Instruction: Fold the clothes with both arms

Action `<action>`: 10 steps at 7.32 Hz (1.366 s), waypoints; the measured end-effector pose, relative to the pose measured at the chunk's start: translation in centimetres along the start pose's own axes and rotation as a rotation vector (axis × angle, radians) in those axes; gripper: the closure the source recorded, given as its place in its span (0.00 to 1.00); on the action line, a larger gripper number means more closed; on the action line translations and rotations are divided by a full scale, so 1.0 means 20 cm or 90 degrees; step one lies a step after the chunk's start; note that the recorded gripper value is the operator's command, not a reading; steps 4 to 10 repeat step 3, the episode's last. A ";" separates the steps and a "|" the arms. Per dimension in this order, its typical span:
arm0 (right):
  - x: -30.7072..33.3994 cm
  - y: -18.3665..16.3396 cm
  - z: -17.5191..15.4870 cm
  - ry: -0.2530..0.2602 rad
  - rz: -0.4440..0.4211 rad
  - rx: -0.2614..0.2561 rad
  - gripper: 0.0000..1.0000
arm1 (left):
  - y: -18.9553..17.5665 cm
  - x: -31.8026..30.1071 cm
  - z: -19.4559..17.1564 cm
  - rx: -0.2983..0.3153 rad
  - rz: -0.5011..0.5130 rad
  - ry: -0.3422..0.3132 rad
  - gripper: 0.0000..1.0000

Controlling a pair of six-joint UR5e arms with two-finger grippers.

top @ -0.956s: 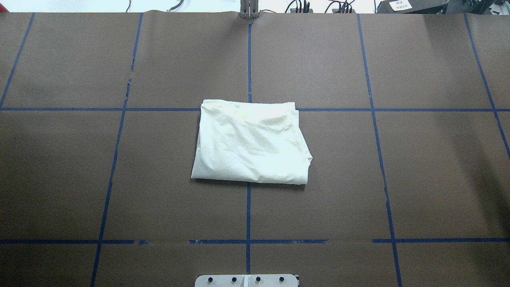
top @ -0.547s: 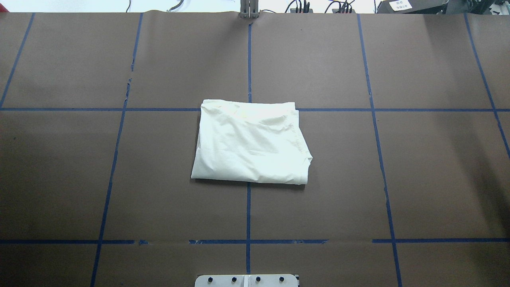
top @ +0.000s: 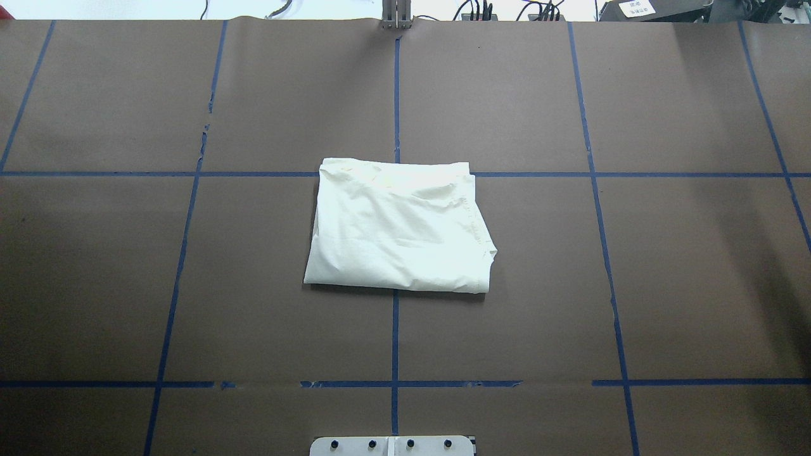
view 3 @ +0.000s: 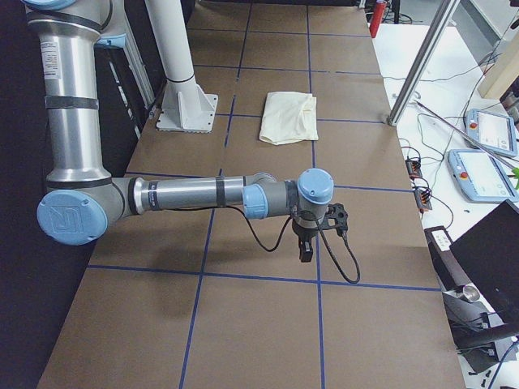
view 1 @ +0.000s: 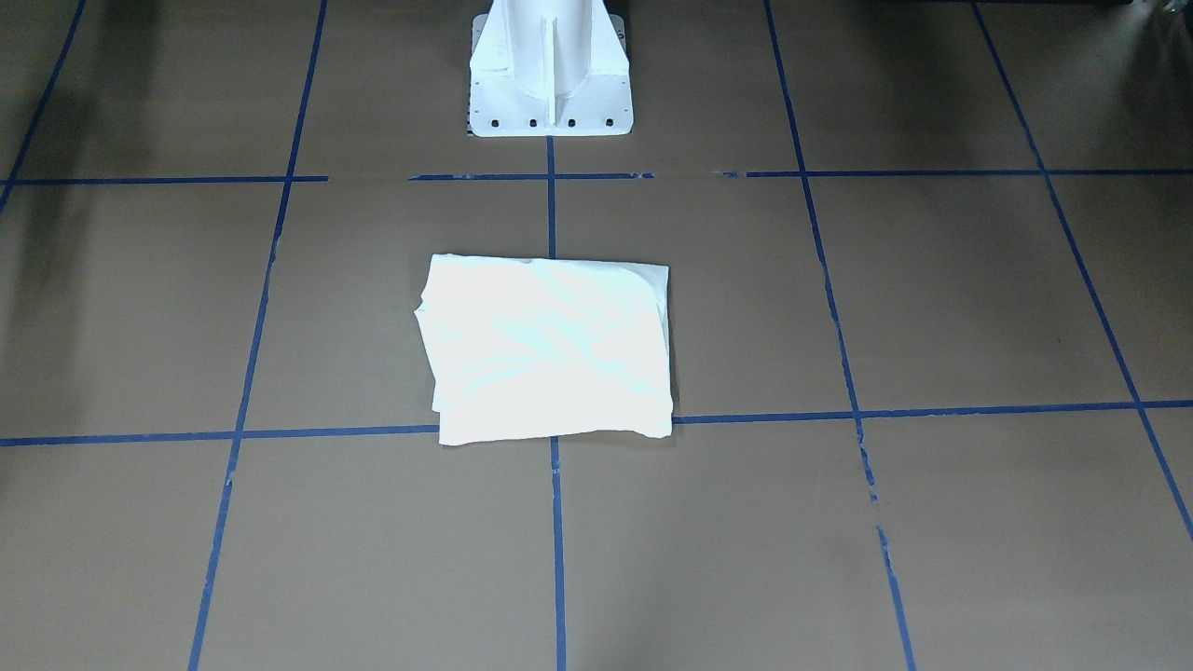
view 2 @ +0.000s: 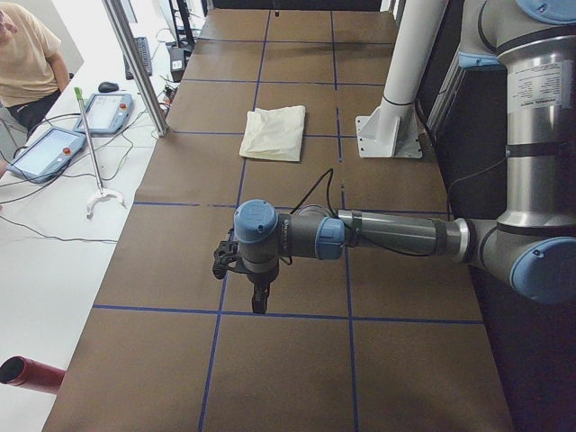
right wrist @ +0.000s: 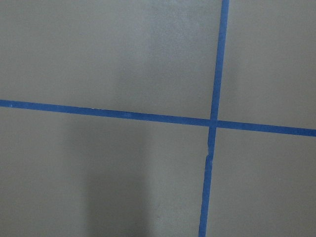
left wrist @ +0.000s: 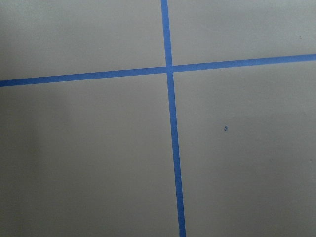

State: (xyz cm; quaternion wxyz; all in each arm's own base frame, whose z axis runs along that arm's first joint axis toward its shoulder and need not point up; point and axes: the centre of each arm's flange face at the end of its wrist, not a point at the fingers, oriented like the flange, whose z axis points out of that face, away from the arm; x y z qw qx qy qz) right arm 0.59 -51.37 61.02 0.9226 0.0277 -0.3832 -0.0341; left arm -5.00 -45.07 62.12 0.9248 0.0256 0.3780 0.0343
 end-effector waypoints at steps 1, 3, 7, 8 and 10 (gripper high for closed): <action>0.00 0.00 0.00 0.000 0.000 0.000 0.00 | 0.00 0.00 0.00 0.001 0.001 0.000 0.00; 0.00 0.00 0.00 0.001 0.001 -0.001 0.00 | -0.01 0.00 -0.01 0.002 0.002 -0.001 0.00; 0.00 0.00 0.00 0.001 0.001 -0.001 0.00 | -0.01 0.00 -0.01 0.002 0.002 -0.001 0.00; 0.00 0.00 0.00 0.001 0.001 -0.001 0.00 | -0.01 0.00 -0.01 0.002 0.002 -0.001 0.00; 0.00 0.00 0.00 0.001 0.001 -0.001 0.00 | -0.01 0.00 -0.01 0.002 0.002 -0.001 0.00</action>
